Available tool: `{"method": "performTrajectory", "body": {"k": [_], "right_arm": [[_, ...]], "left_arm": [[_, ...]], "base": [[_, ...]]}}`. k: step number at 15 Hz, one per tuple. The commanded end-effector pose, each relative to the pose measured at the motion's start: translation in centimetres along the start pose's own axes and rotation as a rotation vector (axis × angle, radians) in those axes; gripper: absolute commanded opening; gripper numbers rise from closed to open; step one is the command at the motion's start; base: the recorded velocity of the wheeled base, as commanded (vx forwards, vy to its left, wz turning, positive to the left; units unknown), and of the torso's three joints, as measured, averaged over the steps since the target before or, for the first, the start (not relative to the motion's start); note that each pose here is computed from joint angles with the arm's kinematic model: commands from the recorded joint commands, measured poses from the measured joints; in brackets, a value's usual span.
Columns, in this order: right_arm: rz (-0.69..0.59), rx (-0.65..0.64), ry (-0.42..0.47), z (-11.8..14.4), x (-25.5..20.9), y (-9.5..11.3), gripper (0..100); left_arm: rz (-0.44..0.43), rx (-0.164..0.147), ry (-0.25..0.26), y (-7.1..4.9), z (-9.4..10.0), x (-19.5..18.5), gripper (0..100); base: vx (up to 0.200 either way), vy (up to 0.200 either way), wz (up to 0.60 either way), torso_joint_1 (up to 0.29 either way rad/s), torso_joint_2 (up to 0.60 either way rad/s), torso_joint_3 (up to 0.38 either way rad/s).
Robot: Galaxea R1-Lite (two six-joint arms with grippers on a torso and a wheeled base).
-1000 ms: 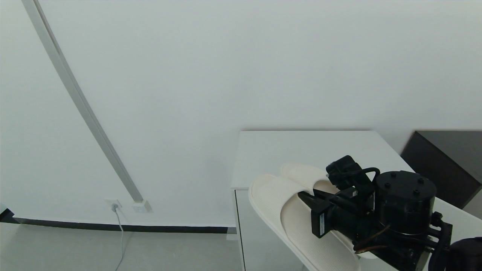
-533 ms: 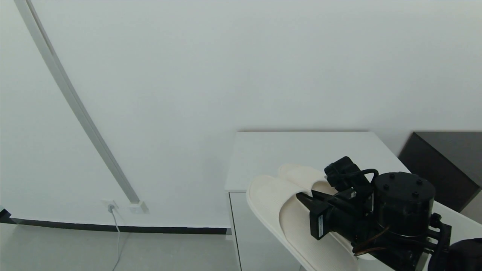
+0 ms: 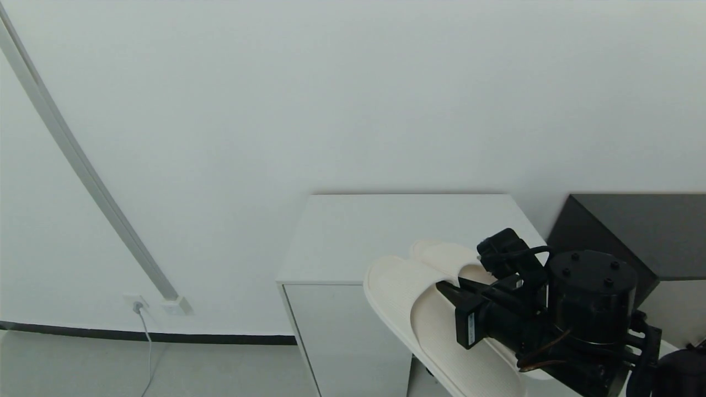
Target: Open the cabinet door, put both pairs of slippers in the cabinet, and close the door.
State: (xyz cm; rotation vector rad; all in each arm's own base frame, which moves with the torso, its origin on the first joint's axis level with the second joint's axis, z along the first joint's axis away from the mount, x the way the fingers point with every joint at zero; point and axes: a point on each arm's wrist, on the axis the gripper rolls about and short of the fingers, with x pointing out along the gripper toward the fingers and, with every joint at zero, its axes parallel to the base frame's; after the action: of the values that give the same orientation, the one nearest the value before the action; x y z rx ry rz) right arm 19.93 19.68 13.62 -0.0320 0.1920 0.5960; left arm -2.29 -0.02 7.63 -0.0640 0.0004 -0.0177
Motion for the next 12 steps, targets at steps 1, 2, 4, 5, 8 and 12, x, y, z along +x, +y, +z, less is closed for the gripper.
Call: {"method": "performTrajectory", "body": {"k": [1,2,4,5,8,12], "right_arm": [[-0.001,0.000,0.001,0.0,0.0,0.0,0],[-0.001,0.000,0.000,0.0,0.0,0.0,0],[-0.004,0.001,-0.004,0.1,-0.1,0.0,0],[-0.015,0.001,-0.004,0.1,-0.1,0.0,0],[-0.016,0.001,-0.003,0.0,-0.2,0.1,0],[-0.002,-0.002,-0.010,0.1,-1.0,0.3,0]], "left_arm": [[0.001,0.000,0.000,0.0,0.0,0.0,0],[0.001,0.000,0.000,0.0,0.0,0.0,0],[0.001,0.000,0.000,0.0,0.0,0.0,0],[0.001,0.000,0.000,0.0,0.0,0.0,0],[0.001,-0.002,0.000,0.0,0.0,0.0,0],[0.001,-0.002,0.000,0.0,0.0,0.0,0]], "base": [[0.000,-0.200,0.00,0.002,0.00,0.002],[0.000,-0.200,0.00,0.002,0.00,-0.002],[0.000,-0.200,0.00,0.002,0.00,0.000],[0.000,-0.200,0.00,0.002,0.00,0.007],[0.000,-0.200,0.00,0.006,0.00,0.001],[0.000,0.000,0.00,0.000,0.00,0.000]]}}
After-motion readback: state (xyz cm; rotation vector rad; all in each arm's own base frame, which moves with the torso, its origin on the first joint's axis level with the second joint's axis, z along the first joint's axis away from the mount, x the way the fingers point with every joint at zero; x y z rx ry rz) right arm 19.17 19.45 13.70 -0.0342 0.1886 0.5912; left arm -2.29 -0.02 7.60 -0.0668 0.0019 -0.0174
